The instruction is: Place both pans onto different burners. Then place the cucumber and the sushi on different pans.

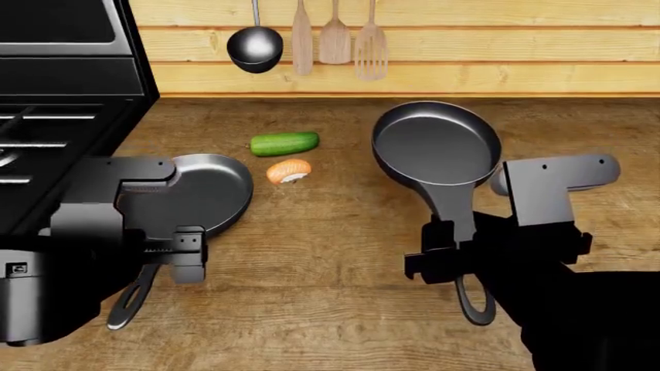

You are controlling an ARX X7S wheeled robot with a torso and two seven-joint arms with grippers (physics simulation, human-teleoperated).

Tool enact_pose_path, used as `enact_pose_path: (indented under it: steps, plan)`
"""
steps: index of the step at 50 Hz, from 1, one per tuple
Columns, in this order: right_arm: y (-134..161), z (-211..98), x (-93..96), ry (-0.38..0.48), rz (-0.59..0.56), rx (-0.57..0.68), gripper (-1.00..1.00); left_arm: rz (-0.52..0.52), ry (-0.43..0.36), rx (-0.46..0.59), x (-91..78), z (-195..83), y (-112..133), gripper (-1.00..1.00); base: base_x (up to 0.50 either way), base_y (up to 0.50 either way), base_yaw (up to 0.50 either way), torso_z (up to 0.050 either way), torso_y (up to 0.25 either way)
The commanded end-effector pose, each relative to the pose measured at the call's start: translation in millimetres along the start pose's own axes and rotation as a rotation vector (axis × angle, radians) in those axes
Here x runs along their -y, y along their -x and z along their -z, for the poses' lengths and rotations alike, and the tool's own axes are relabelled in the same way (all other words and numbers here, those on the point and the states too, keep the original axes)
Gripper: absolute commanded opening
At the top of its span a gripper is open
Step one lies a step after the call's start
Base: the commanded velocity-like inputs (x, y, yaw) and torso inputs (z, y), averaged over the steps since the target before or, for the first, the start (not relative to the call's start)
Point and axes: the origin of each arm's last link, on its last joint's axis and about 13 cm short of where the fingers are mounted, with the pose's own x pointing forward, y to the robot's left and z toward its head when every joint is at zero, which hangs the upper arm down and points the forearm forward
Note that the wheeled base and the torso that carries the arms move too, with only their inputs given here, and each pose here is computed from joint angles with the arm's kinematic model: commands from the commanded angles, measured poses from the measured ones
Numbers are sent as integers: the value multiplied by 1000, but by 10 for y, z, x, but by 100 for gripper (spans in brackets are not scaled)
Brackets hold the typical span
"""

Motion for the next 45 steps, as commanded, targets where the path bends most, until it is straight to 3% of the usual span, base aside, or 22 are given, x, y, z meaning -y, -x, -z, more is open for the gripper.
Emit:
enact_pose_path:
  steps: [1, 27, 28, 45]
  plan:
    - [-8, -48, 31, -5, 16, 39, -100, 3, -10, -31, 30, 80, -98, 100, 0, 0, 0, 0, 10]
    - [-30, -36, 21, -16, 8, 31, -100, 22, -12, -68, 54, 189, -227, 100, 0, 0, 0, 0, 2]
    - [-29, -35, 19, -15, 7, 31, -100, 24, -12, -69, 56, 194, -226, -100, 0, 0, 0, 0, 0]
    - [-27, -18, 11, -17, 2, 29, -100, 31, 1, -44, 51, 202, -201, -100, 0, 0, 0, 1, 1]
